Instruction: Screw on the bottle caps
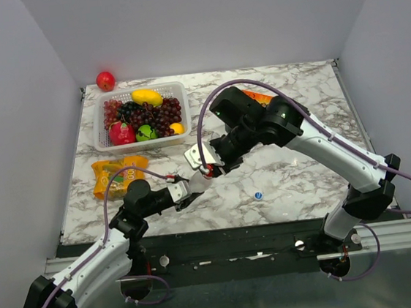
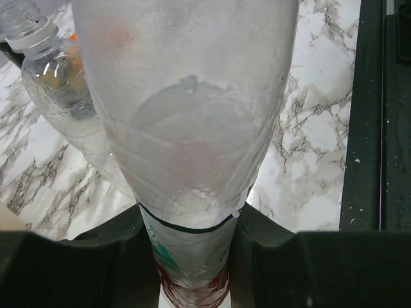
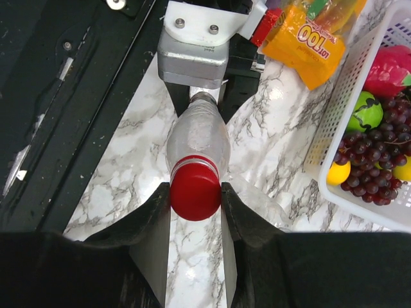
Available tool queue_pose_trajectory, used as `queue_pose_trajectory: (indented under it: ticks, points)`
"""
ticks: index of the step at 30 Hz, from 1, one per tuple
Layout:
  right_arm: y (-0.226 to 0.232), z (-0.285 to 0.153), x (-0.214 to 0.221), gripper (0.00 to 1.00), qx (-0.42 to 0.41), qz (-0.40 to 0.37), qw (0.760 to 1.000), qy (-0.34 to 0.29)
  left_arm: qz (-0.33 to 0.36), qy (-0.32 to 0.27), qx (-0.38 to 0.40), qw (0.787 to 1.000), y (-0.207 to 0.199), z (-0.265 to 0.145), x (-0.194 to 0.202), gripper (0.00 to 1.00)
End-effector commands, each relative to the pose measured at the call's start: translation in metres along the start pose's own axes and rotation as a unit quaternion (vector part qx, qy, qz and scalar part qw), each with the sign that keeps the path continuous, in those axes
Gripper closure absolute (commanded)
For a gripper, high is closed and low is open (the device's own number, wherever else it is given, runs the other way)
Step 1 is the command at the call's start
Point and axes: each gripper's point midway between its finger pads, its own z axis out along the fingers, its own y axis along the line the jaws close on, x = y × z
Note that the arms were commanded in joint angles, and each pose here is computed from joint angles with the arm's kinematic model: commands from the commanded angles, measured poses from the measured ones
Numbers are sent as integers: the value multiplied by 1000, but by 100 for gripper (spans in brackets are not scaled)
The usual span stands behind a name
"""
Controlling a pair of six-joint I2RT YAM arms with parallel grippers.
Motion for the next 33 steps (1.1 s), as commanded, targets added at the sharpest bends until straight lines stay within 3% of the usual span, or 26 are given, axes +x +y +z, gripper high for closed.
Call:
queue_pose_trajectory:
  ticks: [1,10,18,26,33]
  points:
    - [17,14,24,68,-42,33,998,39,43,-102,-24,994,19,3,-71,100]
    - [-12,15,27,69,67,86,994,24,43,-127,-53,990,30,-1,-92,100]
    - [-11,18,22,68,63,123,990,3,80,-146,-39,985,27,-3,-110,100]
    - [-8,16,27,68,28,145,989,16,57,-146,-47,986,29,-5,-112,100]
    - [-18,19,32,68,63,148,987,18,124,-145,-26,981,21,-8,-114,100]
